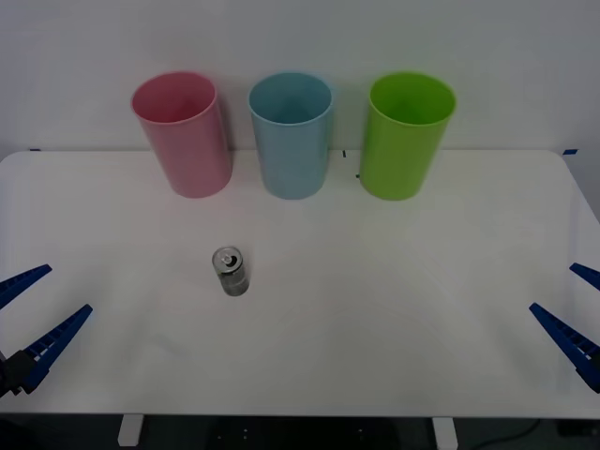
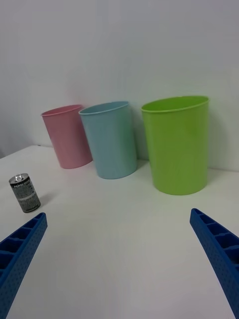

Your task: Grasp the object on the table and drop it into the matching bin: aluminum can to the light blue bin, PET bottle to the pink bin.

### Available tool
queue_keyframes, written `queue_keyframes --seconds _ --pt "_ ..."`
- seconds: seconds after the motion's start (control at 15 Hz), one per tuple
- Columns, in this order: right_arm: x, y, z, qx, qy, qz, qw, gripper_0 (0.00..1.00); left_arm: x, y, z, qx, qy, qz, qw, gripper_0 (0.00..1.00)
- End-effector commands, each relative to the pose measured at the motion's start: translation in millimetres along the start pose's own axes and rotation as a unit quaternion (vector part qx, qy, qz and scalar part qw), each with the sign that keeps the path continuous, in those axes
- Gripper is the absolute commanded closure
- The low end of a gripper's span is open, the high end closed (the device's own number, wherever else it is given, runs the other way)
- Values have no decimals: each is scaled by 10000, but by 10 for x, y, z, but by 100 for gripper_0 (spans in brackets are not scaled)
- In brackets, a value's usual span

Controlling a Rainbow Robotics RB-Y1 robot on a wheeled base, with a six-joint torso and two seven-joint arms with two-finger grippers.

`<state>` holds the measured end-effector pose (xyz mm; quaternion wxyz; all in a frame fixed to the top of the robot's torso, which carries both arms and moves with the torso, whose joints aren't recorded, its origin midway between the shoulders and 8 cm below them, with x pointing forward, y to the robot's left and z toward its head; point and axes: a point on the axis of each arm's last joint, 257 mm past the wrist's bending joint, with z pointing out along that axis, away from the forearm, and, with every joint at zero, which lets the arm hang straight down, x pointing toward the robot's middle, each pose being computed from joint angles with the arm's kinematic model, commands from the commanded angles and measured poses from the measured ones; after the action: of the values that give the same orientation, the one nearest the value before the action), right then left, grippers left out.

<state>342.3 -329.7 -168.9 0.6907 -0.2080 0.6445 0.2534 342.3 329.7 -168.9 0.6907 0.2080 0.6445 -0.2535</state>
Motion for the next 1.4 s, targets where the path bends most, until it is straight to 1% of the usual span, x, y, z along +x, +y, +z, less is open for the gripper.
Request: queue_keyframes --seconds 0.07,0.13,0.2,0.27,0.33,0.53,0.8,1.13,1.27,1.4 --pt "0 0 0 0 0 0 10000 0 0 0 0 -1 0 0 10000 0" --pt "0 0 0 0 0 0 10000 0 0 0 0 -1 0 0 10000 0" --pt "0 0 0 0 0 0 10000 0 70 -28 -31 -89 -67 -167 9998 0" --pt "0 0 0 0 0 0 10000 0 34 -46 -35 -100 -166 -183 9996 0" --pt "0 0 0 0 0 0 10000 0 6 -81 -23 -72 -269 -271 9992 0" --pt "0 0 0 0 0 0 10000 0 36 -93 -58 -91 -244 -263 9993 0" --pt "0 0 0 0 0 0 10000 0 166 -148 -157 -141 -95 -290 9994 0" --pt "0 0 0 0 0 0 10000 0 384 -204 -287 -228 226 -192 9993 0" --pt "0 0 0 0 0 0 10000 0 446 -189 -329 -300 326 -124 9989 0" --pt "0 0 0 0 0 0 10000 0 565 -118 -410 -478 438 -122 9978 0"
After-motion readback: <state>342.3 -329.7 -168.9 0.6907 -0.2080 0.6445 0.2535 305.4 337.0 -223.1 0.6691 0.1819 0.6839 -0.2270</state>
